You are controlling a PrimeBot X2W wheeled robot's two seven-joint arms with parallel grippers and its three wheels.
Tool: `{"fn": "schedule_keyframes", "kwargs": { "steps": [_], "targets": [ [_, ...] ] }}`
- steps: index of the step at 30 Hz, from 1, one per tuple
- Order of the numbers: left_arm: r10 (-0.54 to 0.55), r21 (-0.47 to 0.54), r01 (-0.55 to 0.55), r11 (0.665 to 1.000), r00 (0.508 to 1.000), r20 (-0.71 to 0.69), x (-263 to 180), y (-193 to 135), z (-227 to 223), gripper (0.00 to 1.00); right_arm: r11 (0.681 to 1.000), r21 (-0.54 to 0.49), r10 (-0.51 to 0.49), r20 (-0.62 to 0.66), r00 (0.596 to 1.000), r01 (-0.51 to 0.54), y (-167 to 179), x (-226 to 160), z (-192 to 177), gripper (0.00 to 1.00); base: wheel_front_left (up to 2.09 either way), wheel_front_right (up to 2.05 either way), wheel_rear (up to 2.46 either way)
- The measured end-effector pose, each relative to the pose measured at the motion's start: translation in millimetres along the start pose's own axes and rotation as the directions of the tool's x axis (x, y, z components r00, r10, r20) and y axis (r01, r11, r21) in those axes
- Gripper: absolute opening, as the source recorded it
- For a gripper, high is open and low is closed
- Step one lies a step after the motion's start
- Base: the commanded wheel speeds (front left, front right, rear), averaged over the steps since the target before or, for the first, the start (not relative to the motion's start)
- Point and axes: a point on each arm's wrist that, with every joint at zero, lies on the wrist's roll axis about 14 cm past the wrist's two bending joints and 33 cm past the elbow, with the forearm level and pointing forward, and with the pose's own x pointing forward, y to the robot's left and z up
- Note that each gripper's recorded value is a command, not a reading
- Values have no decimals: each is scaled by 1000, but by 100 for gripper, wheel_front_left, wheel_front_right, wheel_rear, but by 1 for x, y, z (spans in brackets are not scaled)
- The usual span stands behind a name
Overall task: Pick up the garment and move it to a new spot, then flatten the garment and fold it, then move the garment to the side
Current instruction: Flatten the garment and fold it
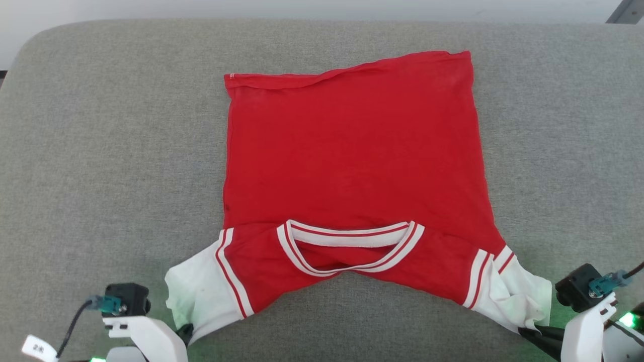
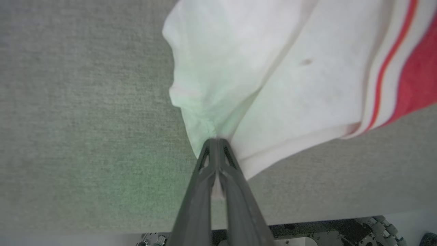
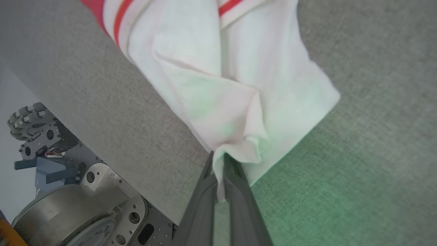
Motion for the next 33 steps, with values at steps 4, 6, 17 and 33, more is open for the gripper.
{"fn": "schedule_keyframes", "kwargs": {
  "steps": [4,6,17,33],
  "targets": [
    [2,-14,-2,1000,1000,23,-1,-1,-3,0,999,46,-5,-2,1000,5,-1,2,-2,98,0,0,0],
    [-4,-22,4,1000,999,34,-2,-3,-3,0,998,63,-8,-2,1000,8,-3,2,2,100,0,0,0],
    [-12,-30,15,999,997,79,0,-10,4,0,997,-3,-73,248,966,76,-17,-24,116,100,0,0,0],
    [-59,-20,61,998,992,114,17,-29,21,0,971,35,-231,389,892,237,-81,35,263,100,0,0,0]
  ]
}}
